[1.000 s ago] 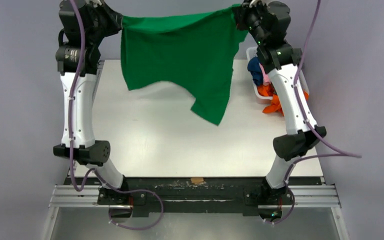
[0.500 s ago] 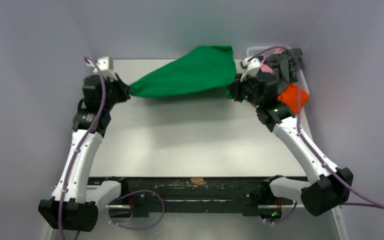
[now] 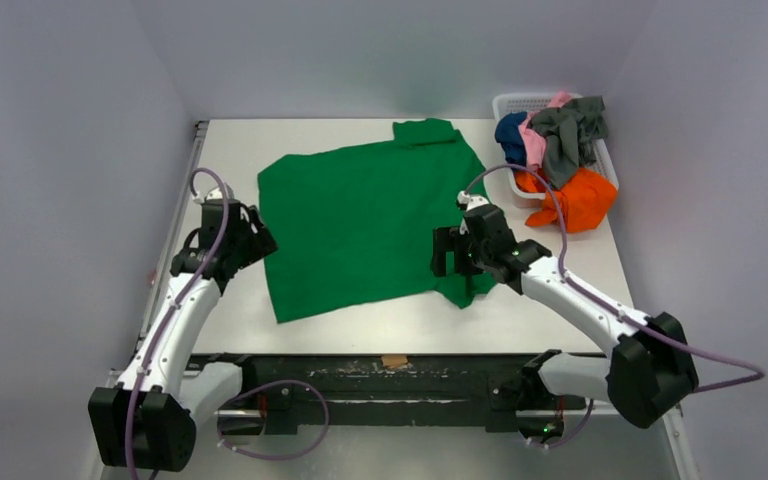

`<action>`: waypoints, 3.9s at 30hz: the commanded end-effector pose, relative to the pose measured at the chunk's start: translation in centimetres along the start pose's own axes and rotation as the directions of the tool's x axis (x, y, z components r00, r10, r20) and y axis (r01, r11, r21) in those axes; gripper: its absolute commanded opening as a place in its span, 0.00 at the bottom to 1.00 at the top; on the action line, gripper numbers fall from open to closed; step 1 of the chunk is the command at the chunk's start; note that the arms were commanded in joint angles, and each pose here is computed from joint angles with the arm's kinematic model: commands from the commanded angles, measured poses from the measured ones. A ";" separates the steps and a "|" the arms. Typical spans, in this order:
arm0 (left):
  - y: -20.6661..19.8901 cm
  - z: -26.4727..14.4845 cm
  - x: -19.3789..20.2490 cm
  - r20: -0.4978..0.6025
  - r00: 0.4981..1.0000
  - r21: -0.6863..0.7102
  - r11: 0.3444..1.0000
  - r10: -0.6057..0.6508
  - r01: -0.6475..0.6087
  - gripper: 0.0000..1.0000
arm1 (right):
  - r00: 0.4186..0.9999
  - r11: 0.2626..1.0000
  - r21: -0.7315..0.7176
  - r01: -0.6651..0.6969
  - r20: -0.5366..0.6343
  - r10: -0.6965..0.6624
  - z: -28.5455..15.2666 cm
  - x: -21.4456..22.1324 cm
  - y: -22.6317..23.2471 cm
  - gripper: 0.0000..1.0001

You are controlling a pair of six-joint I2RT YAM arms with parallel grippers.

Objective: Fold and stack the t-shirts
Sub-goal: Flatten out the tshirt

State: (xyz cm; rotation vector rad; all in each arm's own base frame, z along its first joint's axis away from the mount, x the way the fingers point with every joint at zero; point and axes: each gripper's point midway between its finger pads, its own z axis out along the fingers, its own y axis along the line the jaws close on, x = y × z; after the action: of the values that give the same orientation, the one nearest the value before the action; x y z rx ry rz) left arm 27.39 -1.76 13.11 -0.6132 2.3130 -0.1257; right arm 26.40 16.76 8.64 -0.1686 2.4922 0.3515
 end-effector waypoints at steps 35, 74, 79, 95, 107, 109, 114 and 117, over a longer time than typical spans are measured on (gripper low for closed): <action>-5.6 6.1 5.1 -0.175 0.984 0.103 0.995 0.028 -0.010 0.86 | 0.965 0.932 -0.271 -0.239 -0.176 0.196 -6.8 11.4 4.5 0.90; -4.2 4.5 5.8 -0.175 0.984 0.070 0.997 -0.001 0.014 0.86 | 0.825 0.945 -0.002 -0.327 -0.489 0.284 -6.3 16.2 7.1 0.16; -4.5 3.9 5.2 -0.163 0.987 0.081 0.997 -0.002 0.015 0.86 | 0.837 0.948 -0.179 -0.264 -0.530 0.133 -9.4 15.8 8.6 0.64; -6.6 7.1 8.9 -0.330 0.944 0.145 0.987 -0.025 0.077 0.86 | 0.888 0.852 0.308 -0.423 -0.045 0.457 -3.3 10.8 -4.0 0.79; -8.0 10.7 8.0 -0.371 0.928 0.096 0.992 -0.042 0.083 0.86 | 0.929 0.816 0.508 -0.275 -0.077 0.361 -0.6 6.6 -7.0 0.00; -8.2 10.9 7.6 -0.370 0.928 0.089 0.992 -0.046 0.085 0.86 | 0.938 0.796 0.558 -0.234 -0.087 0.336 -2.9 5.6 -7.5 0.00; -8.4 11.2 7.3 -0.373 0.926 0.077 0.993 -0.052 0.087 0.86 | 0.938 0.669 0.737 -0.100 -0.154 0.309 -8.0 6.1 -10.5 0.05; -8.4 11.1 7.2 -0.375 0.926 0.072 0.994 -0.049 0.082 0.86 | 0.939 0.608 0.791 -0.073 -0.150 0.309 -8.3 6.0 -11.8 0.22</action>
State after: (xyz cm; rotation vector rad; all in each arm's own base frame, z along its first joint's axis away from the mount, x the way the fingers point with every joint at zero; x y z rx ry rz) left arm 33.53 -11.85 3.47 -0.6439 2.6187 -0.4302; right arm 21.35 7.68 7.66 0.4567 2.7125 -0.3814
